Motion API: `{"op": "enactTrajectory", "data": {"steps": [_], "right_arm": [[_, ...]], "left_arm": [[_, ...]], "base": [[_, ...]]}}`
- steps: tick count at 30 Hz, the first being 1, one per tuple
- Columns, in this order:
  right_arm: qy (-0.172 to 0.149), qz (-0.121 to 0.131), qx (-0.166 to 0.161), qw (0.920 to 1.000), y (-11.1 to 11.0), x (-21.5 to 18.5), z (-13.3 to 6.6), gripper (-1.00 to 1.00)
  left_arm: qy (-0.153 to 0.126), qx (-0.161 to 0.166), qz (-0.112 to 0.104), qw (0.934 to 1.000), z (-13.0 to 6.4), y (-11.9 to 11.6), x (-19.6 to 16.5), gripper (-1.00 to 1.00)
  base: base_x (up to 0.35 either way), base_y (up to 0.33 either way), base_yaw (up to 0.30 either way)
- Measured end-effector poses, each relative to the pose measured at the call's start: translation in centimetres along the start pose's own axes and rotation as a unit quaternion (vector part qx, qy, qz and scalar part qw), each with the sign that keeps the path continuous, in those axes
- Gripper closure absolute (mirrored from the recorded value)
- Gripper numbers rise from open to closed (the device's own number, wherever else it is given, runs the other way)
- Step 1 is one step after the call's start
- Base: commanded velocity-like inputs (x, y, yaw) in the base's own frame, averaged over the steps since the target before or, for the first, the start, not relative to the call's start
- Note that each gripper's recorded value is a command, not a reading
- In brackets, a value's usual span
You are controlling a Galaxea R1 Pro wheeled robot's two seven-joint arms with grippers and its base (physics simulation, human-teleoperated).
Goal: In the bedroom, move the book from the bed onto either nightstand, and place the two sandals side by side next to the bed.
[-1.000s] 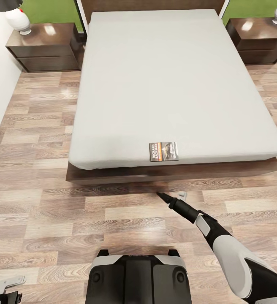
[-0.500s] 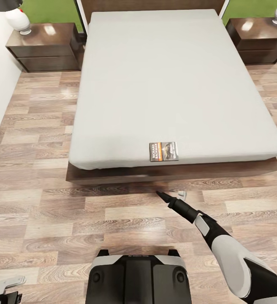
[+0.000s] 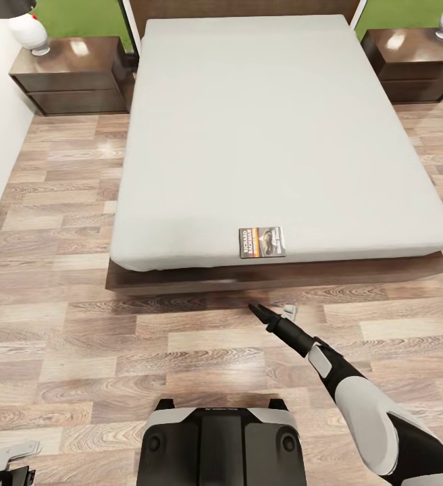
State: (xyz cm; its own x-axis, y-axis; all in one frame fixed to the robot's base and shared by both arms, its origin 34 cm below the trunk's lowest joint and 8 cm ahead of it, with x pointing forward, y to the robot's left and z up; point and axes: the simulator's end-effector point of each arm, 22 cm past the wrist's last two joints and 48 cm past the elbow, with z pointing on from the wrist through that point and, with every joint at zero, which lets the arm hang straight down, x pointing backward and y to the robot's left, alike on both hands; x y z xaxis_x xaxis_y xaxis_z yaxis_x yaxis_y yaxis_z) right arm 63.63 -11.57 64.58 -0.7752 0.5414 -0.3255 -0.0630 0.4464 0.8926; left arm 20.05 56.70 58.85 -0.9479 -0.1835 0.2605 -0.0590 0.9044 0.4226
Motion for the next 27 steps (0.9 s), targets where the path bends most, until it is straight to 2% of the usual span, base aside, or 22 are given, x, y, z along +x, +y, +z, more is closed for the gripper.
{"op": "enactTrajectory", "data": {"steps": [9, 13, 18, 22, 27], "right_arm": [[-0.006, 0.002, 0.017, 0.9998, -0.9, 0.1, -0.7, -1.0], [-0.046, 0.029, 0.036, 0.9978, -2.1, -0.5, -2.0, -1.0], [-0.117, 0.081, 0.067, 0.9876, -3.9, -1.1, -4.5, -1.0], [-0.134, 0.099, 0.079, 0.9829, -4.6, -0.7, -5.5, -1.0], [-0.144, 0.11, 0.09, 0.9794, -5.2, 0.0, -6.7, -1.0]], "left_arm": [[0.001, 0.001, -0.001, 1.0, 0.0, -0.1, 0.1, -1.0], [0.001, 0.002, -0.001, 1.0, 0.0, -0.1, 0.1, -1.0], [0.002, 0.002, 0.0, 1.0, 0.0, -0.1, 0.1, -1.0], [0.002, 0.003, -0.001, 1.0, 0.0, -0.1, 0.1, -1.0], [0.002, 0.003, -0.001, 1.0, 0.0, -0.1, 0.1, -1.0]], "base": [[0.0, 0.0, 0.0], [0.0, 0.0, 0.0], [0.0, 0.0, 0.0], [0.0, 0.0, 0.0], [0.0, 0.0, 0.0]]}}
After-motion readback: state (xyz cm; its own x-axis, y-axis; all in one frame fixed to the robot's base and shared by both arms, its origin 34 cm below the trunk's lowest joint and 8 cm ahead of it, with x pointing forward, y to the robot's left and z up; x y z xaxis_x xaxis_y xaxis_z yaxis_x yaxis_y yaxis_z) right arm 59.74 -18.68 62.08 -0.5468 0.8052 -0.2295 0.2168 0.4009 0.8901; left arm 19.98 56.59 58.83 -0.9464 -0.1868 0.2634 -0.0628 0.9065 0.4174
